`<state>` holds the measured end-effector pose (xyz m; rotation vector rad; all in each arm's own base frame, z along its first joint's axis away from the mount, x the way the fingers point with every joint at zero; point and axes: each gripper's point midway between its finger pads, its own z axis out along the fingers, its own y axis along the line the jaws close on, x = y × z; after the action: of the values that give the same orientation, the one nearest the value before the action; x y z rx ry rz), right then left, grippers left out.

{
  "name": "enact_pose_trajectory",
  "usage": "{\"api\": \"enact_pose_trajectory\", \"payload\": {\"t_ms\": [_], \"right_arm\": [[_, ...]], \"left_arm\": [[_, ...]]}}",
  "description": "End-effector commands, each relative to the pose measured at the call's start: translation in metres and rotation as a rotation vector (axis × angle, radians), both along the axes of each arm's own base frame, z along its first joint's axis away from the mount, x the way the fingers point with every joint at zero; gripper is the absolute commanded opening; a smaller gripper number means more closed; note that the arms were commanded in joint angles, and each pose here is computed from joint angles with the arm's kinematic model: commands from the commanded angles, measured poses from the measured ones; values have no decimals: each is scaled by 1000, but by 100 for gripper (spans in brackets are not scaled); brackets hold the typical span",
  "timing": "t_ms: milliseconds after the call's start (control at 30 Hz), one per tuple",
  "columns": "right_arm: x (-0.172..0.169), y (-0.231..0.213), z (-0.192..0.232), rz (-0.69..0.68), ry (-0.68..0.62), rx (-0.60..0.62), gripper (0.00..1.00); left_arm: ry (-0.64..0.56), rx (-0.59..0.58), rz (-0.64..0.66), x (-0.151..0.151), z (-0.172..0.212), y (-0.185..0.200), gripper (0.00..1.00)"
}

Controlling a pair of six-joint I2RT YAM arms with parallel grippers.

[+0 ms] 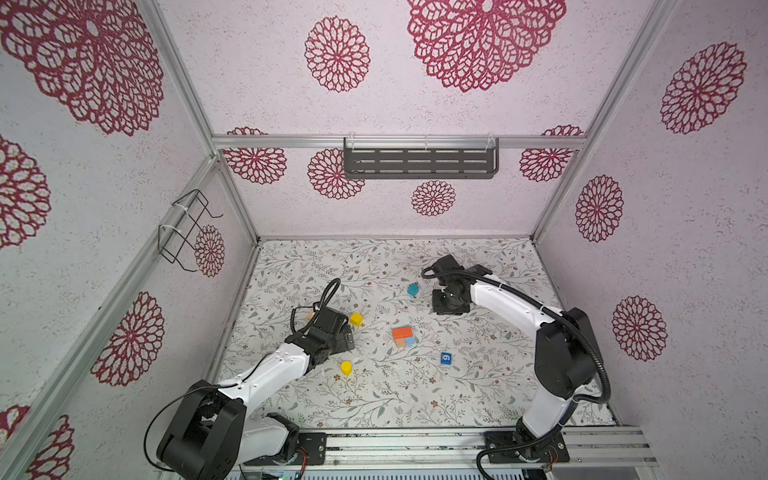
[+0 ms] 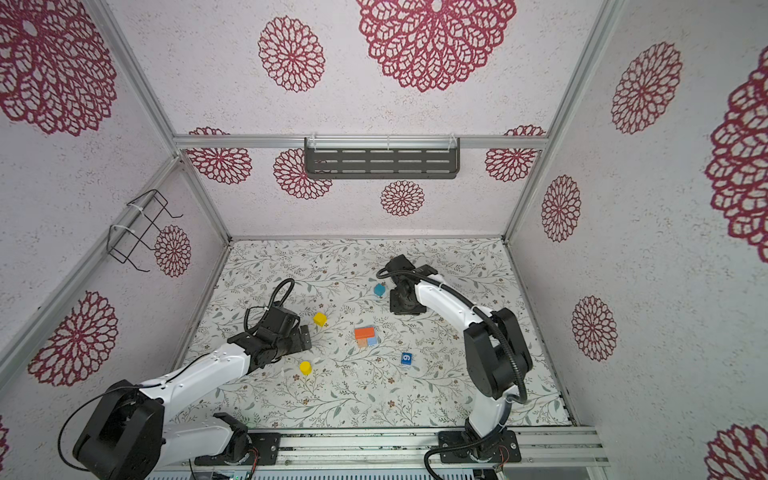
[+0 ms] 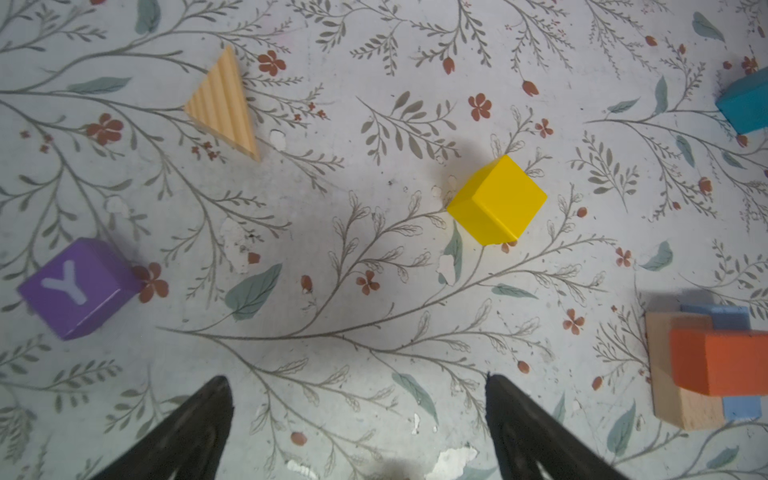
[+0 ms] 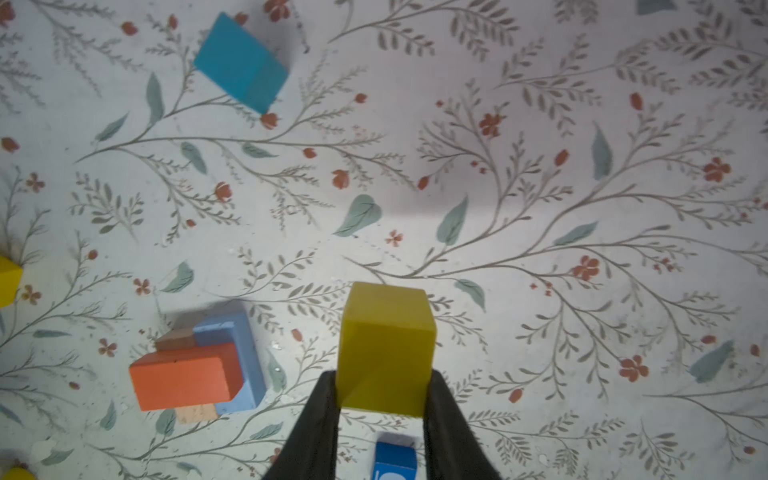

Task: Build the wood block tower
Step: 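Carry the yellow cube with the right gripper over the orange-red block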

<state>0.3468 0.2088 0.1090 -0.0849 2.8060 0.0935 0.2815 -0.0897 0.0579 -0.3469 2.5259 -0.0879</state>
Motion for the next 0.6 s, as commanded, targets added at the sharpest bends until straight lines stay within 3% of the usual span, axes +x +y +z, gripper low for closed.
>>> {"api": "enact_pose_trajectory", "payload": {"t_ms": [0, 567], "right_arm": [[-9, 17, 16, 52, -8, -23, 25], [-36, 107, 14, 193, -27, 0, 24]], "left_arm": [[-38, 23, 82, 1, 8, 17, 97], [-67, -5, 163, -5, 11, 35, 97]]}}
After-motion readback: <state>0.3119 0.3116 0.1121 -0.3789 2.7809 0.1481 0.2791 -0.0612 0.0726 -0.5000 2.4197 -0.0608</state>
